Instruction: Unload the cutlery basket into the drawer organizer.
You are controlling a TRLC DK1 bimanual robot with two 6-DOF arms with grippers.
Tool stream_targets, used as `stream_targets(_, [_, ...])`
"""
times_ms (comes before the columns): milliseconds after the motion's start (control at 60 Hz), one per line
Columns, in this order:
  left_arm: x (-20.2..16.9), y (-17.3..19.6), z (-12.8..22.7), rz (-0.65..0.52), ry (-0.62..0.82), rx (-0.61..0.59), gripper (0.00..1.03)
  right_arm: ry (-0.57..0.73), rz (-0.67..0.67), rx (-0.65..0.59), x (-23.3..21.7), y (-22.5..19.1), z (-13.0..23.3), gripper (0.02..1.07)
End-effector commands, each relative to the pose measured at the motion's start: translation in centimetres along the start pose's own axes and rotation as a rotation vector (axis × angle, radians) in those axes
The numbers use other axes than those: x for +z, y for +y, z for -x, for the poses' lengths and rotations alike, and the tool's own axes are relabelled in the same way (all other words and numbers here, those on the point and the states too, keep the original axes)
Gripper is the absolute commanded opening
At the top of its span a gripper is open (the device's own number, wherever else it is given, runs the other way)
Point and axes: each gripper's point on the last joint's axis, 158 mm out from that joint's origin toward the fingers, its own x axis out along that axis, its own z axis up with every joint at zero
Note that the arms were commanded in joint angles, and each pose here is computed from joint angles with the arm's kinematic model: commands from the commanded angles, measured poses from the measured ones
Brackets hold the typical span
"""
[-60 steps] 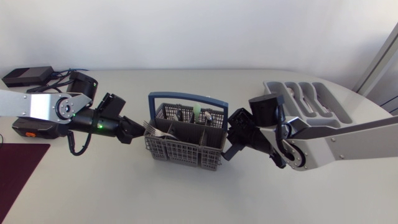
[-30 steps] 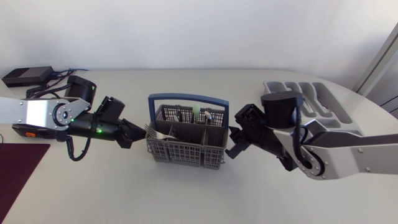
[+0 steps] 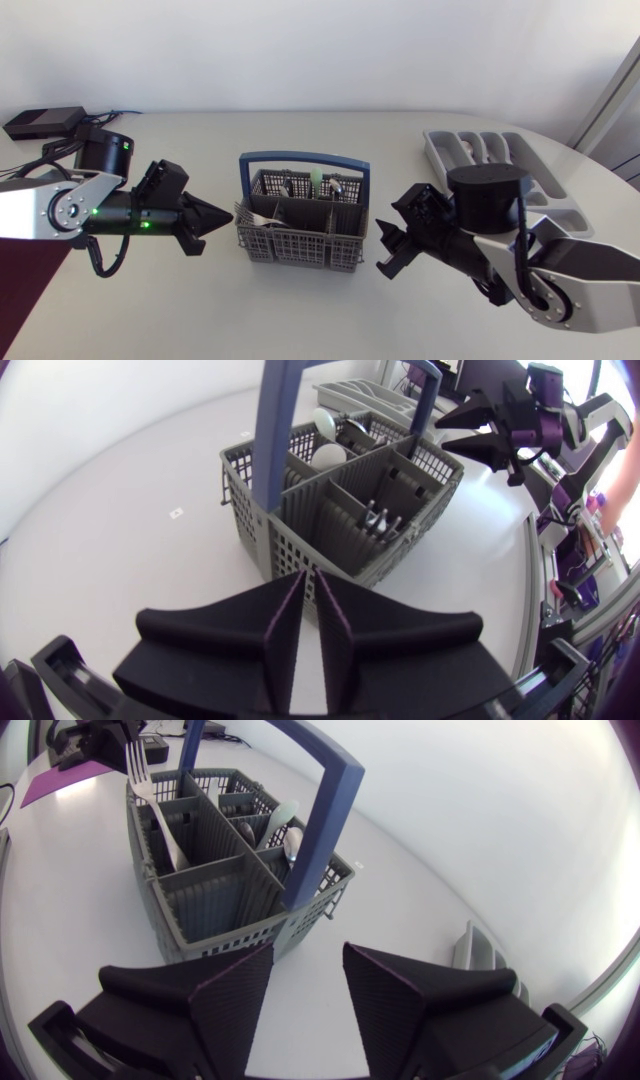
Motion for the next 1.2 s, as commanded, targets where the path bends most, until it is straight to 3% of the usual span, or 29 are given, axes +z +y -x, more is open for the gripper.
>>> stream_targets(0, [-1.0, -1.3, 0.0, -0.054, 0.007, 0.005, 0.14, 0.007, 0.011, 0.019, -0.5, 0.9, 0.7, 0.56])
stream_targets(300, [-1.1, -2.8, -0.4, -0.09, 0.015, -0.001, 0.14, 0.033, 0.037, 0.083, -0.9, 3.7, 0.8, 0.56])
stream_targets(683, [0.2, -4.4, -2.9, -0.138, 0.023, 0.005, 0.14, 0.065, 0.013, 0.028, -1.9, 1.8, -1.2, 0.56])
stream_targets(983, [0.9, -0.6, 0.8, -0.126, -0.051, 0.146, 0.13, 0.041, 0.023, 0.018, -1.9, 1.4, 0.5, 0.56])
stream_targets(1183, [-0.6, 0.8, -0.2, -0.111, -0.023, 0.161, 0.13, 0.05, 0.022, 0.021, -2.2, 1.5, 0.2, 0.56])
